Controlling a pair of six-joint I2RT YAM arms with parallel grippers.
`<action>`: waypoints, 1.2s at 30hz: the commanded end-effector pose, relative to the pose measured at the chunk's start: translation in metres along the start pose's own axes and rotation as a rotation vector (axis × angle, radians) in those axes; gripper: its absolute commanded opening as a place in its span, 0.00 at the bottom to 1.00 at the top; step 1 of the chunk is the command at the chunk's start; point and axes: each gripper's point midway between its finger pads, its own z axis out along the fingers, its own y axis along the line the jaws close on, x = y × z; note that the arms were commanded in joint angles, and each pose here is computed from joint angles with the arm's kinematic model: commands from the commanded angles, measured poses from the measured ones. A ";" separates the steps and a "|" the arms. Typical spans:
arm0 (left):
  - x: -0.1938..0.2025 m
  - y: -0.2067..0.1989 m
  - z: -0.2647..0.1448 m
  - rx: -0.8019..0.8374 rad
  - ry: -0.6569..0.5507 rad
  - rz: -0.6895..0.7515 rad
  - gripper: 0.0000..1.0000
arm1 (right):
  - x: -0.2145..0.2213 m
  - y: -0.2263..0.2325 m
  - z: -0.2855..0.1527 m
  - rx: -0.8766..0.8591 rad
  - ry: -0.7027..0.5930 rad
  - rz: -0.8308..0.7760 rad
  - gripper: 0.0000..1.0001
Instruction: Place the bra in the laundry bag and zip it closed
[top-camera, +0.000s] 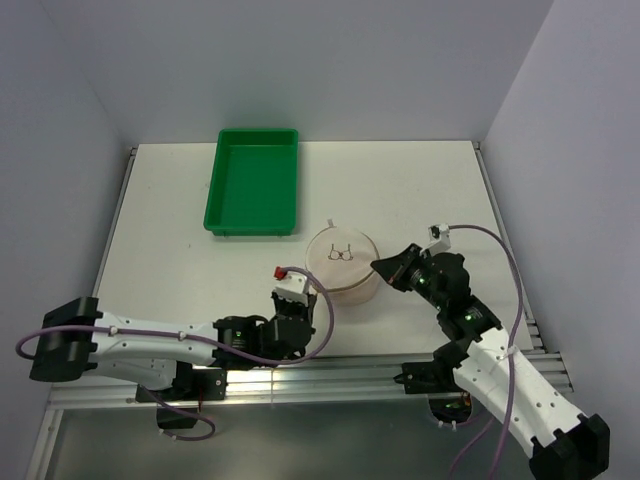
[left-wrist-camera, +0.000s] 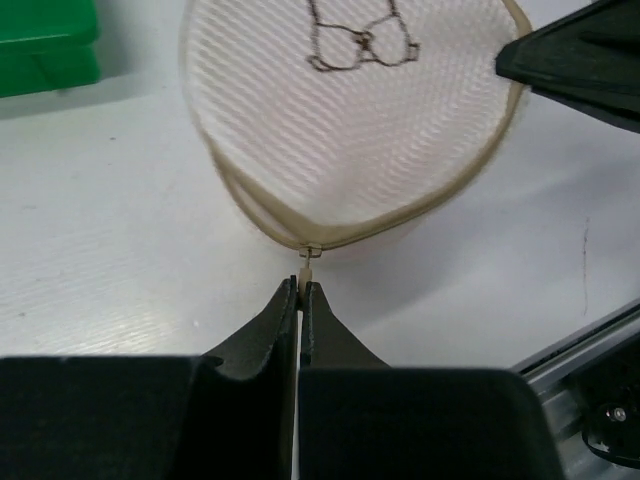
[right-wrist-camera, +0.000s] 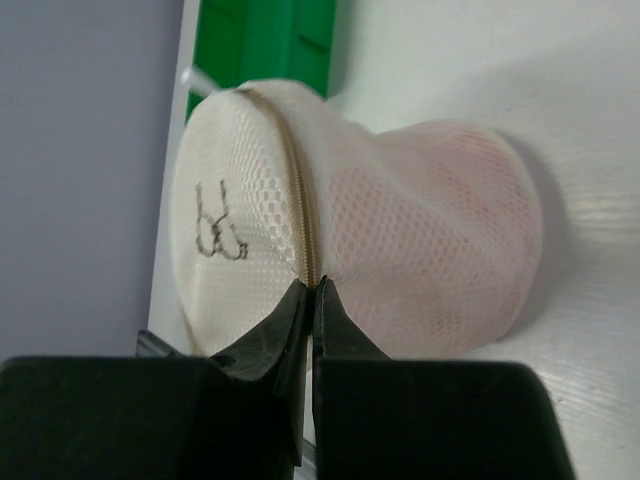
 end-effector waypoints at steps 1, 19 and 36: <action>-0.010 0.036 -0.012 -0.113 -0.038 -0.010 0.00 | -0.041 0.009 0.001 -0.034 -0.080 -0.076 0.00; -0.044 -0.020 -0.001 0.023 -0.101 -0.011 0.00 | -0.030 0.019 -0.001 -0.039 0.019 -0.134 0.80; -0.041 -0.068 0.006 0.165 -0.068 -0.057 0.00 | 0.028 0.046 -0.021 -0.188 0.081 0.063 0.80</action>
